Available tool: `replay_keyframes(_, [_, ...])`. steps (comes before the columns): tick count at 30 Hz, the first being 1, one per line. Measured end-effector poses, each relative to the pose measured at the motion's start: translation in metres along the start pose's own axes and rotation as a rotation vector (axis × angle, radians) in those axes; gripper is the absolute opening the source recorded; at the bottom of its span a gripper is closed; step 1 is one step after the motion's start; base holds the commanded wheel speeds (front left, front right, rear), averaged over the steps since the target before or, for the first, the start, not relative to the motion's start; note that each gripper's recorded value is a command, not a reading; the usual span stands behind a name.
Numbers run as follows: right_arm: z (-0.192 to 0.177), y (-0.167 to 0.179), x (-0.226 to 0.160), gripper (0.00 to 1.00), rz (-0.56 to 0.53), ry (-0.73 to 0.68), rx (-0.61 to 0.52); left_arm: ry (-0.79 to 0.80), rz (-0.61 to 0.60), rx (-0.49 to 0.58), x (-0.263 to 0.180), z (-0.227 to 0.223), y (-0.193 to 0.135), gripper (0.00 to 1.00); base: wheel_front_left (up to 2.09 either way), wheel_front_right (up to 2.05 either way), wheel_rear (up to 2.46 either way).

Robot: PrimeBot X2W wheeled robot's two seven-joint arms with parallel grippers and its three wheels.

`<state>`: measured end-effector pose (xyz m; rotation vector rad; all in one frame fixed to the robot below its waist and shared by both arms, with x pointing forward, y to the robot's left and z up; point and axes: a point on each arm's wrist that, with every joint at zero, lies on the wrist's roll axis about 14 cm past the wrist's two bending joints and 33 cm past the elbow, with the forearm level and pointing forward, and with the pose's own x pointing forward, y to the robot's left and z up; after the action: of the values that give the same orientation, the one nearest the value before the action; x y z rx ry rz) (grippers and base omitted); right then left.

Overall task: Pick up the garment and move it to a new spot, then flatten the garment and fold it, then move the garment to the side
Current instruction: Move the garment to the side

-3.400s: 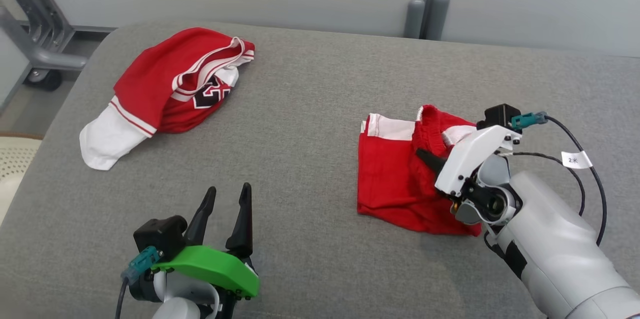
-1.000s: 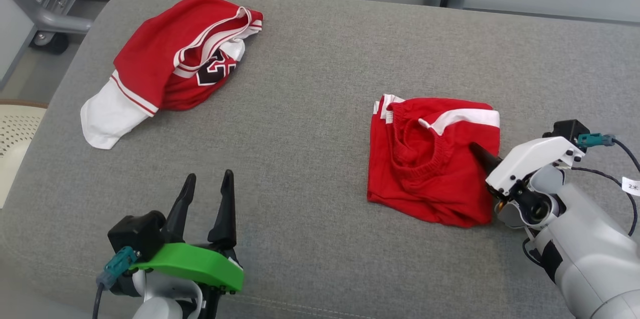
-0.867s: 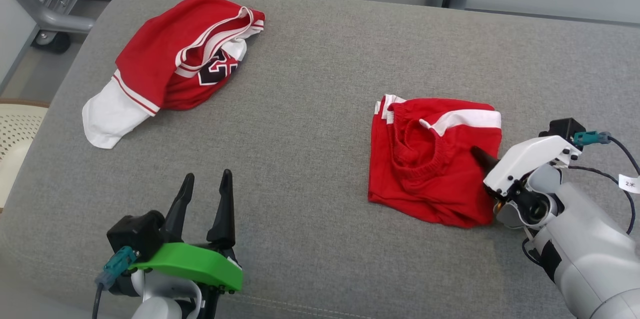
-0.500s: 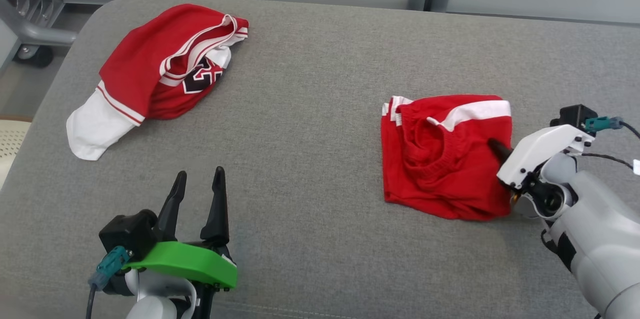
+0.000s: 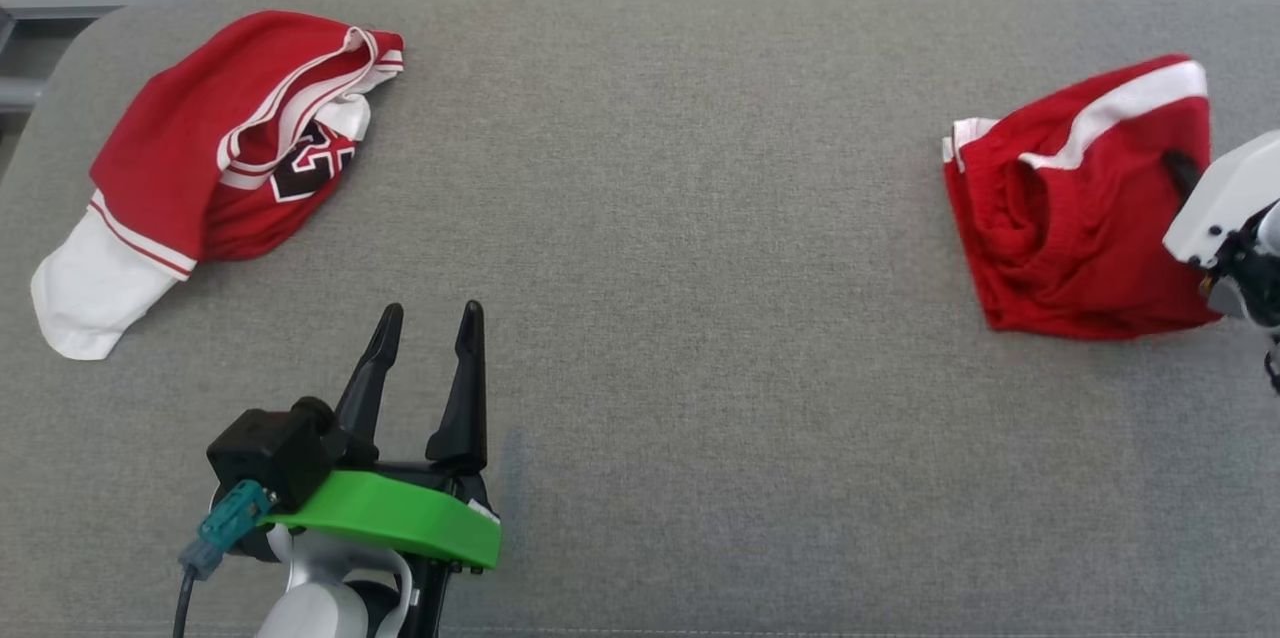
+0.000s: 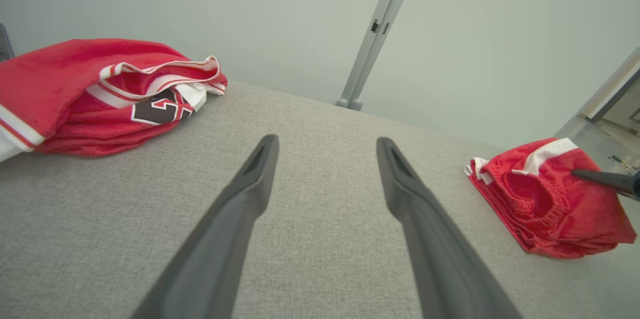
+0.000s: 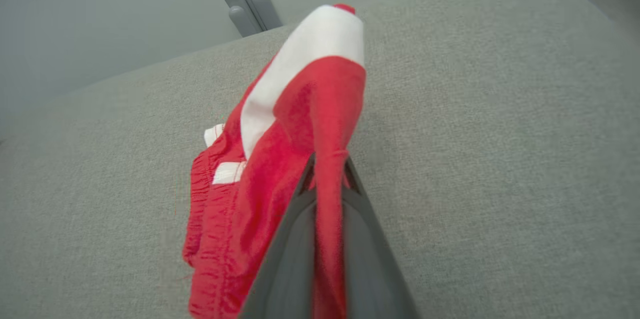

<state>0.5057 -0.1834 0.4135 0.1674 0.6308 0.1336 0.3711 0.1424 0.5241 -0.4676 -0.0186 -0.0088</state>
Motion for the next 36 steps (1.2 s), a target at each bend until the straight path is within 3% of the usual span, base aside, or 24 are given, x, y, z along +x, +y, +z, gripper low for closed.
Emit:
replay_keyframes(4, [0.031,-0.023,0.004,0.0,-0.046,-0.043,-0.024,0.039,-0.042,0.005,0.01,-0.009,-0.012,1.0,0.0,0.0,0.0])
replay_keyframes(13, [0.055,-0.068,0.019,0.0,-0.139,-0.068,-0.048,0.073,-0.123,0.039,0.04,-0.019,-0.03,1.0,0.0,0.0,0.0])
replay_keyframes(19, [0.051,-0.099,0.031,0.0,-0.218,-0.045,-0.057,0.112,-0.148,0.058,0.058,-0.034,-0.033,1.0,0.0,0.0,0.0])
replay_keyframes(31, [0.023,-0.147,0.049,0.0,-0.376,0.032,-0.194,0.166,-0.155,0.072,0.08,-0.058,-0.028,1.0,0.0,0.0,0.0])
replay_keyframes(32, [0.023,-0.149,0.05,0.05,-0.385,0.027,-0.194,0.167,-0.155,0.072,0.081,-0.059,-0.027,1.0,0.0,0.0,0.0])
replay_keyframes(34, [0.022,-0.151,0.051,0.49,-0.395,0.017,-0.199,0.169,-0.153,0.073,0.081,-0.06,-0.026,1.0,0.0,0.0,0.0])
replay_keyframes(35, [0.022,-0.151,0.052,0.95,-0.396,0.013,-0.207,0.173,-0.153,0.074,0.082,-0.061,-0.026,1.0,0.0,0.0,0.0])
replay_keyframes(36, [0.022,-0.152,0.052,1.0,-0.397,0.008,-0.216,0.172,-0.153,0.074,0.082,-0.061,-0.026,1.0,0.0,0.0,0.0])
